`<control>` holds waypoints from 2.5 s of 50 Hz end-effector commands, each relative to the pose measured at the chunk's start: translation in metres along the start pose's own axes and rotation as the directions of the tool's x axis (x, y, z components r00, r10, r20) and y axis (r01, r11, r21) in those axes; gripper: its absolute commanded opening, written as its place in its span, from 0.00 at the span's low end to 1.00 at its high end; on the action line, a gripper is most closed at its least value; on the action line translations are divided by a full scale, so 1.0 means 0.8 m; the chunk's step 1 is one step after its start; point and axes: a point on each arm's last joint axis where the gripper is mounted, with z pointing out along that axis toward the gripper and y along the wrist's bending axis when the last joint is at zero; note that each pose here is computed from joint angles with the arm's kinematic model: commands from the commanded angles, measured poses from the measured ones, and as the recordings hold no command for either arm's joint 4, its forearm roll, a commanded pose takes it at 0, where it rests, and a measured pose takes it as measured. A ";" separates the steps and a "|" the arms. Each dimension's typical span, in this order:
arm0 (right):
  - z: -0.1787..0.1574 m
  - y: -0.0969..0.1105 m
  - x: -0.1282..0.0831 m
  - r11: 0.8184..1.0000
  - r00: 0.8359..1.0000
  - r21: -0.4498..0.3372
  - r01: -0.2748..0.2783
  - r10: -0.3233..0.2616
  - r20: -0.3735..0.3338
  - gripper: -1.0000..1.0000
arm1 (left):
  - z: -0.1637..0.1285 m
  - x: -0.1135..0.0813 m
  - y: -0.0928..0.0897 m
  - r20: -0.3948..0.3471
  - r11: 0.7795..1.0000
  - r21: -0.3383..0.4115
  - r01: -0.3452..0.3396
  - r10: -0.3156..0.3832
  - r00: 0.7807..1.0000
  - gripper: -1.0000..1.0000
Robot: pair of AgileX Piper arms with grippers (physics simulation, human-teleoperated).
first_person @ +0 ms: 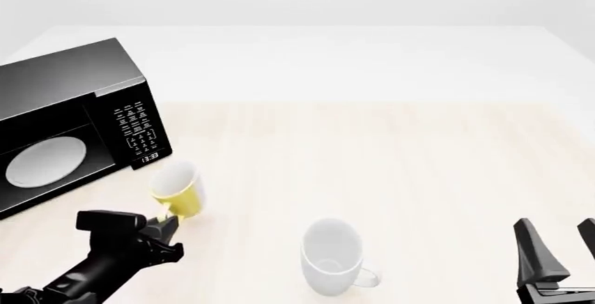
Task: Put the yellow and white mug in the microwave and close it.
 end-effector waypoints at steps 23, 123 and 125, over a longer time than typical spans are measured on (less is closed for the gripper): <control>0.000 0.000 0.000 1.000 1.000 0.000 0.000 0.000 0.000 1.00 | -0.051 -0.017 0.024 0.154 0.992 -0.119 -0.047 0.065 0.986 0.00; 0.000 0.000 0.000 1.000 1.000 0.000 0.000 0.000 0.000 1.00 | -0.034 -0.040 0.149 0.253 0.830 -0.523 0.194 -0.066 0.965 0.00; 0.000 0.000 0.000 1.000 1.000 0.000 0.000 0.000 0.000 1.00 | -0.031 -0.040 0.151 0.251 0.830 -0.523 0.197 -0.071 0.965 0.00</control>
